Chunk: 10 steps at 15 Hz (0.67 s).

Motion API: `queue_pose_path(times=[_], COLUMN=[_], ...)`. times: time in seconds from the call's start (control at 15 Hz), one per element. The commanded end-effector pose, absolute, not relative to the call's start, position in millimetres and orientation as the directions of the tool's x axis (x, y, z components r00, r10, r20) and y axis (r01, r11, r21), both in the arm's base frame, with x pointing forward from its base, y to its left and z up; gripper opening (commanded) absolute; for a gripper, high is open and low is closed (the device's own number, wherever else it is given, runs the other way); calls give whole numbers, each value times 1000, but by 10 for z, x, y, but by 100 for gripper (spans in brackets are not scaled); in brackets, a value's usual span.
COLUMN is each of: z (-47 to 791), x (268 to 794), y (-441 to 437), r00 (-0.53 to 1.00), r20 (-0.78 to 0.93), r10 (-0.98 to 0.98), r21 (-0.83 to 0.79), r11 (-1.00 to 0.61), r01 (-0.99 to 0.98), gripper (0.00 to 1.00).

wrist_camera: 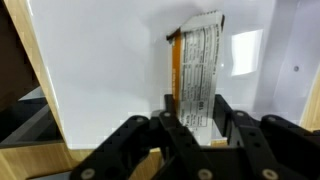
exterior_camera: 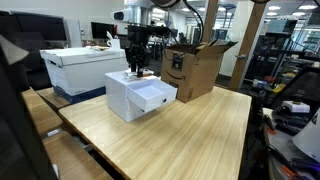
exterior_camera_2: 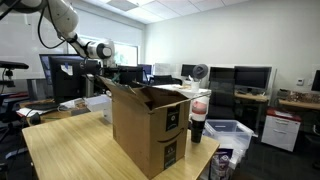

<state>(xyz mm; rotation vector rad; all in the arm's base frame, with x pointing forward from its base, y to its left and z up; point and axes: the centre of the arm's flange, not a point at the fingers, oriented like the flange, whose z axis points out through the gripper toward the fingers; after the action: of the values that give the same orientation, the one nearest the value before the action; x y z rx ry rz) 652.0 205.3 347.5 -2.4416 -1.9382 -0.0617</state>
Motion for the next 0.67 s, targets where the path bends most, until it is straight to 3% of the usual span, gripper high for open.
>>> queue_pose_path(times=[0.0, 0.6], z=[3490, 3434], x=[6408, 6387], y=[1957, 1953], r00=[183, 169], r20=[47, 44], r10=[982, 985], r21=[8, -1], r11=[-184, -169], r01=[983, 986], gripper=[16, 16])
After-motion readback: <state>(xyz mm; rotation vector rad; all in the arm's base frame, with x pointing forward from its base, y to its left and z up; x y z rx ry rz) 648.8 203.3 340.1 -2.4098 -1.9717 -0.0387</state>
